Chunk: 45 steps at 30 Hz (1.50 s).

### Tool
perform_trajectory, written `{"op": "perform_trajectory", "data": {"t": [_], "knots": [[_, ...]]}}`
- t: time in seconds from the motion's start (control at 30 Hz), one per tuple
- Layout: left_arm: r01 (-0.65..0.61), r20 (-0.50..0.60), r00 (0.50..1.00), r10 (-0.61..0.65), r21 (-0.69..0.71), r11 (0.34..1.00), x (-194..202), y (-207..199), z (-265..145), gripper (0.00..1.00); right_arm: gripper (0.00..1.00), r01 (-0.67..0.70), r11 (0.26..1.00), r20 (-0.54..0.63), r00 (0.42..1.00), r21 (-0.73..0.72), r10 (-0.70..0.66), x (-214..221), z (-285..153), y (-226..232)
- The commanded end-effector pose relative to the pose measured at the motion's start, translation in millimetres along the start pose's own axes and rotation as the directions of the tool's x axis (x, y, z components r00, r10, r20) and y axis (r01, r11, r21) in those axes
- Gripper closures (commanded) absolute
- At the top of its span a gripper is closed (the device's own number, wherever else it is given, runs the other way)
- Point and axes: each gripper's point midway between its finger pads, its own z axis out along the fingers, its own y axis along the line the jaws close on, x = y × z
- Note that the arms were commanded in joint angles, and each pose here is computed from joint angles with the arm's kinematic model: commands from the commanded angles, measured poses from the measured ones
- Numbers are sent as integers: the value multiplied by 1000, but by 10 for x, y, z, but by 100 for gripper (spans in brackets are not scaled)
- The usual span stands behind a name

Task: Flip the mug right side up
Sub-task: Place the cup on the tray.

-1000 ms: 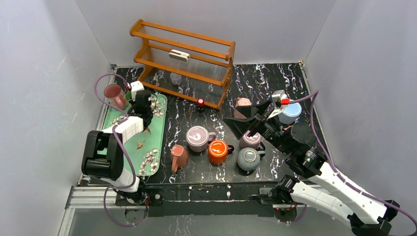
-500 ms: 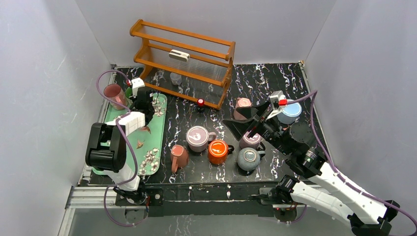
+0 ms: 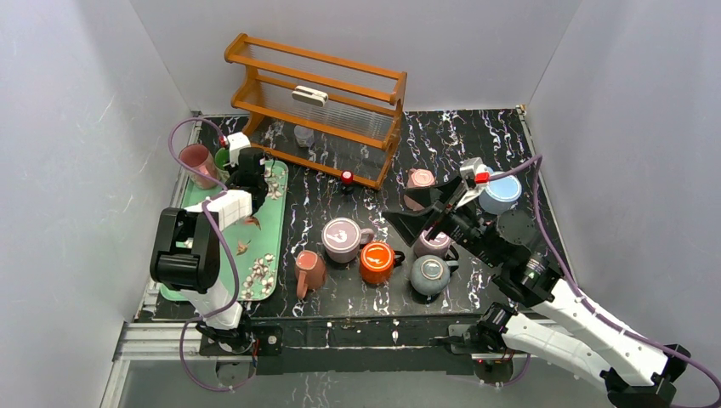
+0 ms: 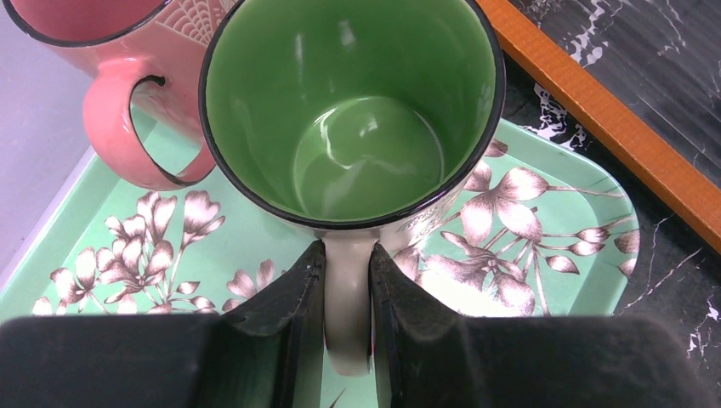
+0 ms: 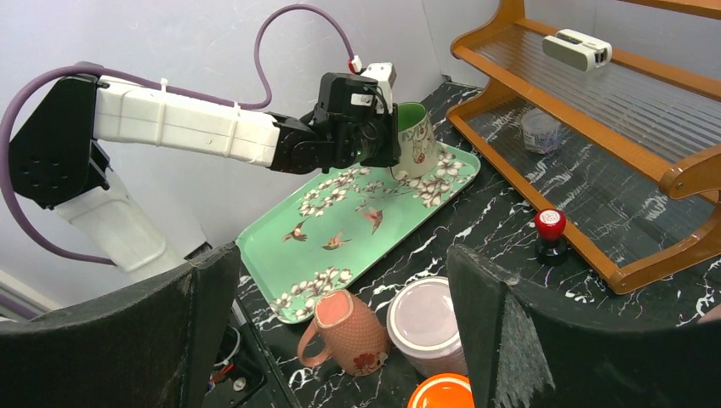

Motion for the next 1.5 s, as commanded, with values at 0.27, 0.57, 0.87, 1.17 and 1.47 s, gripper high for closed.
{"op": "perform_trajectory", "data": {"t": [0.27,0.57,0.87,1.17,1.47], "knots": [[66,100,993,-60,-65,996,-491,112,-20,61,1,4,1000,21,1000,-17,-4,-108,-47,58],[120,69,990,-127,86,989,-807,-38,-308,41,1,-29,983,-30,999,184,35,35,-63,-296],[151,-41,988,-146,375,915,-978,-299,-916,15,1,-10,937,-136,989,348,61,299,-98,-601],[220,-211,972,-103,664,715,-852,-630,-1649,2,1,-37,815,-238,948,579,213,709,-351,-941],[252,-278,960,-36,799,546,-444,-718,-2135,2,1,21,819,-408,874,574,263,1175,-498,-956]]}}
